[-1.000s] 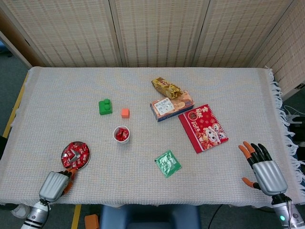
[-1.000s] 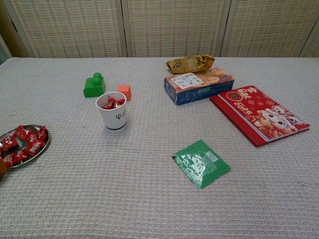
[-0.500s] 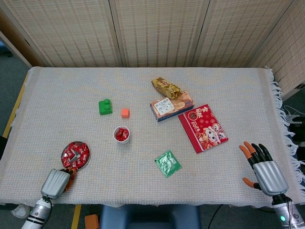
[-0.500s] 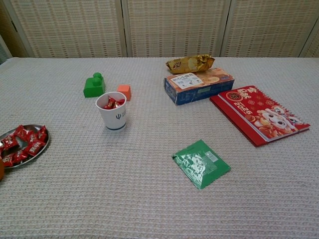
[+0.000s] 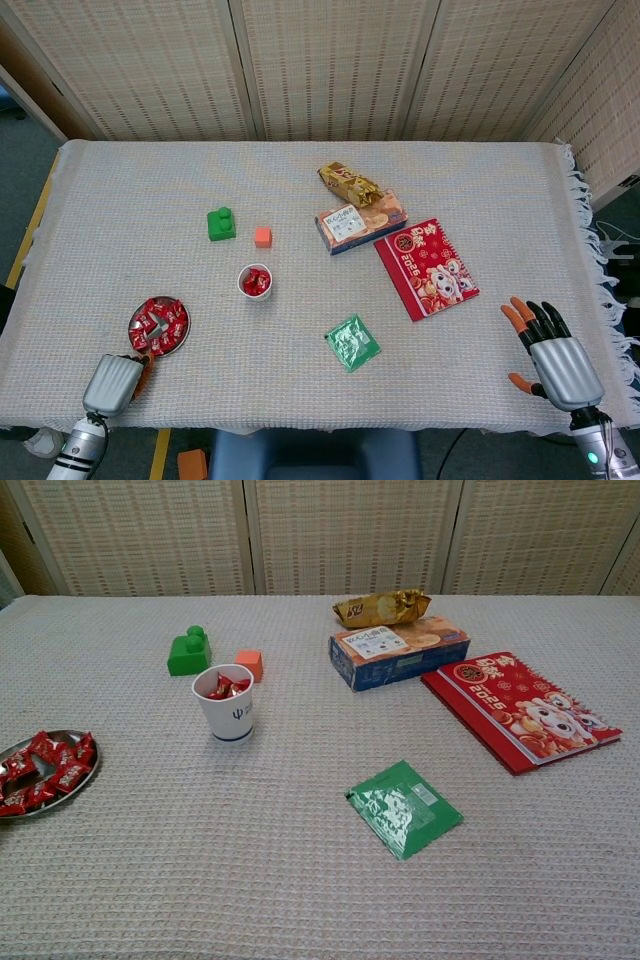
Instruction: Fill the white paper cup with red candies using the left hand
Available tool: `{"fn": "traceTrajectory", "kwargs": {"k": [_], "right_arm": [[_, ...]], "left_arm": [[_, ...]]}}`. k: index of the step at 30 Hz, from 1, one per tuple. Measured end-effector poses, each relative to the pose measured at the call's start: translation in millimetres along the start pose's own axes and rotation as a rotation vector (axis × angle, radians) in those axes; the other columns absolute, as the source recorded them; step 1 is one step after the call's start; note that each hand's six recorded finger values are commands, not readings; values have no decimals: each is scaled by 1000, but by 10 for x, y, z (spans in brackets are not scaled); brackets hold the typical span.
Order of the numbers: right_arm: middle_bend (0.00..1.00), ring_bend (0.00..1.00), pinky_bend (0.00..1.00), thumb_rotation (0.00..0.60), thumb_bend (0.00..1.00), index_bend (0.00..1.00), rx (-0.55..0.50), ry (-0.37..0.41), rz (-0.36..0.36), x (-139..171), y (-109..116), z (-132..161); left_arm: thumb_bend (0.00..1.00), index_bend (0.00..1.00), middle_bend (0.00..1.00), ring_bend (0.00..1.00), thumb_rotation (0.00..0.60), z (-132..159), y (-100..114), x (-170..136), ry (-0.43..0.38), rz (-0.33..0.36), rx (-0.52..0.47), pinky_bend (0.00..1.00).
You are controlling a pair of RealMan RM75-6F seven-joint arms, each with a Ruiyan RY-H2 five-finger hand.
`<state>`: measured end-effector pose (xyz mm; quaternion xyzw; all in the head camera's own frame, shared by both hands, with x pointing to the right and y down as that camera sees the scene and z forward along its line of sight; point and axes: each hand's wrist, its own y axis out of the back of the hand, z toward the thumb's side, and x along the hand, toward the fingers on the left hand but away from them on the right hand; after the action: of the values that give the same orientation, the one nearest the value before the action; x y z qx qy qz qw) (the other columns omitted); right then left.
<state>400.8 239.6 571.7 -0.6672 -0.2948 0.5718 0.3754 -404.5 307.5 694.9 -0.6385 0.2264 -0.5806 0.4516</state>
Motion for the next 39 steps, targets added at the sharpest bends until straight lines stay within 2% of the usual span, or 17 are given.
{"fn": "traceTrajectory", "kwargs": {"k": [7,14,21,27,31,36,39], "right_arm": [[0,0,0,600,62,0,0,-1,2,-4,-5,1],[0,0,0,600,62,0,-1,-3,1,-5,-2,-5],[0,0,0,600,62,0,-1,-2,2,-20,-3,-6],[0,0,0,600,62,0,-2,-7,1,-32,0,-17],[0,0,0,600,62,0,-4,-16,2,-45,-3,-33],[0,0,0,600,62,0,-7,-35,2,-66,1,-77],[0,0,0,600,62,0,-8,-45,7,-79,-5,-104]], "left_arm": [[700,776,762,788,600,-11,44,3,12,34,2,1000],[704,781,766,789,600,-7,116,-30,7,58,-11,1000],[703,781,768,789,600,44,459,46,-11,167,-50,1000],[704,781,769,789,600,198,862,420,-60,260,-86,1000],[703,782,768,792,600,407,1144,817,-120,301,-101,1000],[702,780,767,792,600,758,1432,1289,-184,330,-129,1000],[703,779,767,792,600,966,1526,1489,-211,334,-137,1000]]}}
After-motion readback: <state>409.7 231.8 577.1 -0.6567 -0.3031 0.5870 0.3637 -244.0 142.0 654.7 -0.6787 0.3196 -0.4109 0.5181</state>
